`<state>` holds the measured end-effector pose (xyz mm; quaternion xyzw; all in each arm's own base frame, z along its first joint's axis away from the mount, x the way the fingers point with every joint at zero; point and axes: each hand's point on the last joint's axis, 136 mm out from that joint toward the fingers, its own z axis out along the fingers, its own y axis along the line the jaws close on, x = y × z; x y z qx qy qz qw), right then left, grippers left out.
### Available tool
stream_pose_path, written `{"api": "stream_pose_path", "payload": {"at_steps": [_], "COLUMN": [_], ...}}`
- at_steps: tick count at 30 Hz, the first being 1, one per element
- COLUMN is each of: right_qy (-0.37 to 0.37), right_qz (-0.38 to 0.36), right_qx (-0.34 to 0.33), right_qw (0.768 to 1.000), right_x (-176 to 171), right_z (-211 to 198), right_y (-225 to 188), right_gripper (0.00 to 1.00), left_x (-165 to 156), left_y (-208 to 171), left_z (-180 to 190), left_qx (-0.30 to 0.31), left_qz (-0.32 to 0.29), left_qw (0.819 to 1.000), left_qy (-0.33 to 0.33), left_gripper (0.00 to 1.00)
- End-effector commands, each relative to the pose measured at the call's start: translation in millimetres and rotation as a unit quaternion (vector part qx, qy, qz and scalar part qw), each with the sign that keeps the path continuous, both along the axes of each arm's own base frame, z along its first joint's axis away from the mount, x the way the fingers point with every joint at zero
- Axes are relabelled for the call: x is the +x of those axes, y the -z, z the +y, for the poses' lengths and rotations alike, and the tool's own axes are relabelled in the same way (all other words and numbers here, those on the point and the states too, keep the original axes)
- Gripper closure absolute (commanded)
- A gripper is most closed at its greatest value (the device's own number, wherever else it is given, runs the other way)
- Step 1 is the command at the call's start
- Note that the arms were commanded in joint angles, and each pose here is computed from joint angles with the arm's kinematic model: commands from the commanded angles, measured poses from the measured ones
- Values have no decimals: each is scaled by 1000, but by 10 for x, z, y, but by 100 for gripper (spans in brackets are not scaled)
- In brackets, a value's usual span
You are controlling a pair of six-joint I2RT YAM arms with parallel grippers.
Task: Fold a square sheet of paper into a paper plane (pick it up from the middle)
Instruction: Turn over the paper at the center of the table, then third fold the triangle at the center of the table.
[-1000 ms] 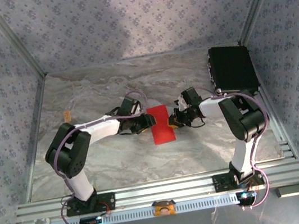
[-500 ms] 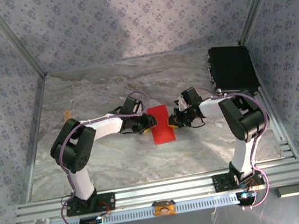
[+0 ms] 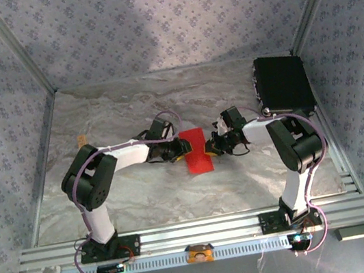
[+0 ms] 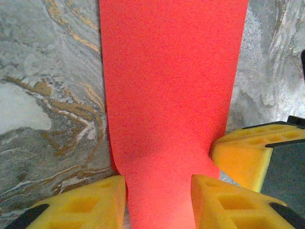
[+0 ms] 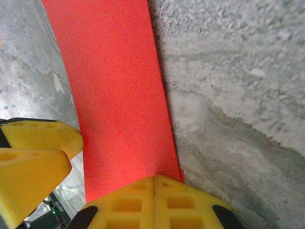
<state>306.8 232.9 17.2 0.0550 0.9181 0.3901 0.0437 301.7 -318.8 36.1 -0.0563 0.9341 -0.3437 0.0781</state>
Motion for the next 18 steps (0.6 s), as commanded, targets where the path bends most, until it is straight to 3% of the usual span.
{"api": "stream_pose_path", "payload": {"at_steps": [1, 7, 18], "right_qy": [23, 22, 23], "right_qz": [66, 63, 62], "right_qx": [-77, -79, -79], "right_qw": [995, 995, 995], "right_x": [-277, -276, -275], "right_z": [-262, -263, -267], "right_y": [383, 373, 358], "right_gripper": [95, 95, 95], "left_x": [-1, -8, -54], "left_y": [-48, -37, 124], "left_z": [-8, 20, 198], "left_qx": [-15, -10, 43], "left_qz": [-2, 2, 39], "left_qw": [1000, 1000, 997], "left_qy": [-2, -9, -45], "left_gripper": [61, 64, 60]}}
